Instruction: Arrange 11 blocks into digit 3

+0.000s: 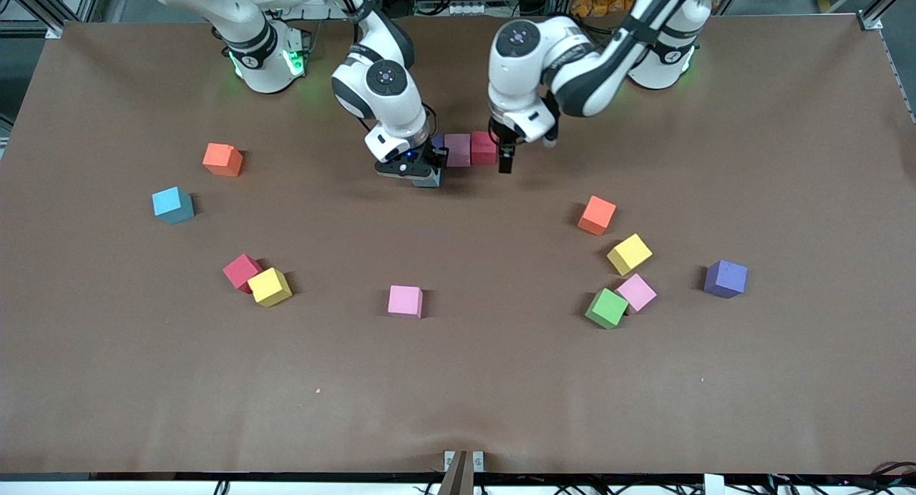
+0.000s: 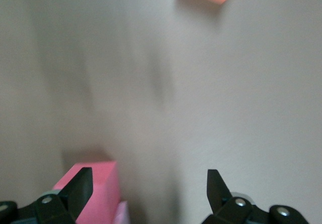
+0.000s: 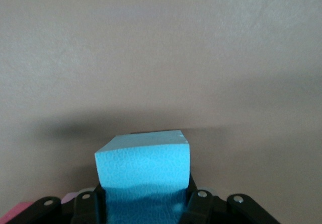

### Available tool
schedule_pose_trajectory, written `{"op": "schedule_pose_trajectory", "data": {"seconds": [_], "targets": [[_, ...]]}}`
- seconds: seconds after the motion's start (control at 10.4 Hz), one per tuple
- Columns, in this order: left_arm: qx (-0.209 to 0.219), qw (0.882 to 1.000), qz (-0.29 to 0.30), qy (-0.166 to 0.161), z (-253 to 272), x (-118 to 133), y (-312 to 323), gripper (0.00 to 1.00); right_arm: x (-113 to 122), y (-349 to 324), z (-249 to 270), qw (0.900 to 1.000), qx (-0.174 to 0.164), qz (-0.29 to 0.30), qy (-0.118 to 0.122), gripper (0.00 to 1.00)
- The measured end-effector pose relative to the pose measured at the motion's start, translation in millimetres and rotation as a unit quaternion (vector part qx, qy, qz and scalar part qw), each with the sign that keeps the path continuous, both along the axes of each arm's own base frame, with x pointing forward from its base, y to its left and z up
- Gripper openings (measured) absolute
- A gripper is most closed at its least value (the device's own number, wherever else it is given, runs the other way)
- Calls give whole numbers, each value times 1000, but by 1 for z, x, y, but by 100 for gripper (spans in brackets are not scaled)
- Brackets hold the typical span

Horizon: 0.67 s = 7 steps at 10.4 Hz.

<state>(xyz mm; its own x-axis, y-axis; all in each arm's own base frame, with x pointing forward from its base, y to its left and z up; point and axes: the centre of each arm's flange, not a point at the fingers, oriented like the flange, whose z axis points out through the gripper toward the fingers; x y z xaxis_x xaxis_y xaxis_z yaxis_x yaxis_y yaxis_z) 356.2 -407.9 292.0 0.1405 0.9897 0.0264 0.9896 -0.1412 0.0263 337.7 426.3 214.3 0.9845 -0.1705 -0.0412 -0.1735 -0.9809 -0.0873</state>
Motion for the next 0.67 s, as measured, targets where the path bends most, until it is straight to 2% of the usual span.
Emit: {"op": "schedule_pose_trajectory", "data": {"seconds": [0.19,0.29,0.48,0.67], "targets": [[16,999,-32,8,15,56,43,100,0,1,-2,1000,0,-1,1,54],[20,998,-55,14,18,77,65,100,0,1,-3,1000,0,-1,2,54],[22,995,-90,30,14,106,108,100,0,2,-5,1000,5,-1,-1,54],[18,993,-107,47,2,123,139,100,0,2,-6,1000,4,1,-1,54]]}}
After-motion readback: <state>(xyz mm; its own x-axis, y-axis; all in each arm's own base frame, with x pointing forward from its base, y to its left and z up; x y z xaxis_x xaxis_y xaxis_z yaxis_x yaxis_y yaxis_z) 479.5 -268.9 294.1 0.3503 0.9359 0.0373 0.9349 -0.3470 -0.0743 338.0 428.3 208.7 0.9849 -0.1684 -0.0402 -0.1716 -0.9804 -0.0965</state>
